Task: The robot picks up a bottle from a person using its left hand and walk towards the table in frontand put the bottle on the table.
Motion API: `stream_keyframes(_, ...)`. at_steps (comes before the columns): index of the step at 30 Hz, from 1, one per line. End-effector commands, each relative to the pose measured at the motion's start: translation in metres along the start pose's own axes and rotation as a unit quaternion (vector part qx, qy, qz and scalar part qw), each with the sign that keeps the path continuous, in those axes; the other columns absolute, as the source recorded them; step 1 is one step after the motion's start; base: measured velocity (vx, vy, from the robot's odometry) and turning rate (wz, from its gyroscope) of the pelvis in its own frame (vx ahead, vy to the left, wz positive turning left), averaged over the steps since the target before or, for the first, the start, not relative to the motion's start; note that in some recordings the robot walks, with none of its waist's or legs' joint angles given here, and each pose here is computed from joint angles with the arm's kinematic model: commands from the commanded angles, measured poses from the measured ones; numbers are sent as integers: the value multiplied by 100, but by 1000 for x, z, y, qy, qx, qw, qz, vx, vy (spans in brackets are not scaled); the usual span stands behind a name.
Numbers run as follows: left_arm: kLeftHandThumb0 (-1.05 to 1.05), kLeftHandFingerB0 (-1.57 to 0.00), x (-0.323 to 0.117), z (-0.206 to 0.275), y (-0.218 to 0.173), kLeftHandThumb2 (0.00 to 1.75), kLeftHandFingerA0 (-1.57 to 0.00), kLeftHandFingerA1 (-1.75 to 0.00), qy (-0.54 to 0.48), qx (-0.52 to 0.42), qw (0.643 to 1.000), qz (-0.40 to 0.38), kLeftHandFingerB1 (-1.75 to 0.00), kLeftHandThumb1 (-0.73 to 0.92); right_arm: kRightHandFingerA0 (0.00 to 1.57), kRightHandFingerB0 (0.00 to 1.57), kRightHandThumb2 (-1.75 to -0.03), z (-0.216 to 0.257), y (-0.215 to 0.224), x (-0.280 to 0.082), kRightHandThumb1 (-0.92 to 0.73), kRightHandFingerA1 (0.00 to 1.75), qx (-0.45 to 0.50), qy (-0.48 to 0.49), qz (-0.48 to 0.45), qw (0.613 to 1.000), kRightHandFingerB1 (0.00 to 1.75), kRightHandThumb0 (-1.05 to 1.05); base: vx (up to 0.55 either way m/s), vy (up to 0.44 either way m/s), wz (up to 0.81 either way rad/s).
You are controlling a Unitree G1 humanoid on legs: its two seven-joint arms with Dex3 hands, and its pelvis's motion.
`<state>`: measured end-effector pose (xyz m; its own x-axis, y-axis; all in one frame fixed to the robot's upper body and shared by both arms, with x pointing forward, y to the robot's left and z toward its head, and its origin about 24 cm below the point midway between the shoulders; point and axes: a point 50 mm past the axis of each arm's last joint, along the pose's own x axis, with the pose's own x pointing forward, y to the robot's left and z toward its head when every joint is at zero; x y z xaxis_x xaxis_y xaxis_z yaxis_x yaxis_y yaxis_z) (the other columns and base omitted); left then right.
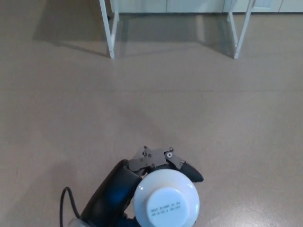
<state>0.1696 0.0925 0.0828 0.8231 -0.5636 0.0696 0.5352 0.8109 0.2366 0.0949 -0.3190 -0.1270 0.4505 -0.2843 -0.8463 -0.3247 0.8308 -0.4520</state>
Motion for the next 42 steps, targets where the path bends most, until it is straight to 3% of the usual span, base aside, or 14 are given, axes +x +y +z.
stream_keyframes(1,-19,-82,-3,-3,0,71,-97,-134,12,1,1000,8,-109,76,69,59,-62,-4,-5,-1,-72,59,1,8,3,1000,47,-35,-116,-20,2)
stream_keyframes(15,-21,-82,-6,-6,0,68,-96,-134,18,5,1000,5,-106,79,72,60,-61,-2,-5,0,-71,56,-2,17,14,1000,45,-37,162,204,-13)
stream_keyframes(16,-21,-84,-7,-6,0,66,-101,-132,21,2,1000,4,-102,79,70,59,-62,-2,-5,0,-71,55,-3,18,17,1000,45,-37,237,31,3)
stream_keyframes(33,-17,-86,-31,-19,-17,71,-109,-126,48,-45,998,4,-102,77,71,60,-61,-17,3,-4,-71,56,-11,41,35,999,44,-39,275,-170,9)
stream_keyframes(42,-20,-86,-32,-23,-15,68,-109,-130,54,-62,997,5,-101,79,68,57,-62,-10,3,-1,-70,53,-5,40,43,998,44,-37,380,91,-19)
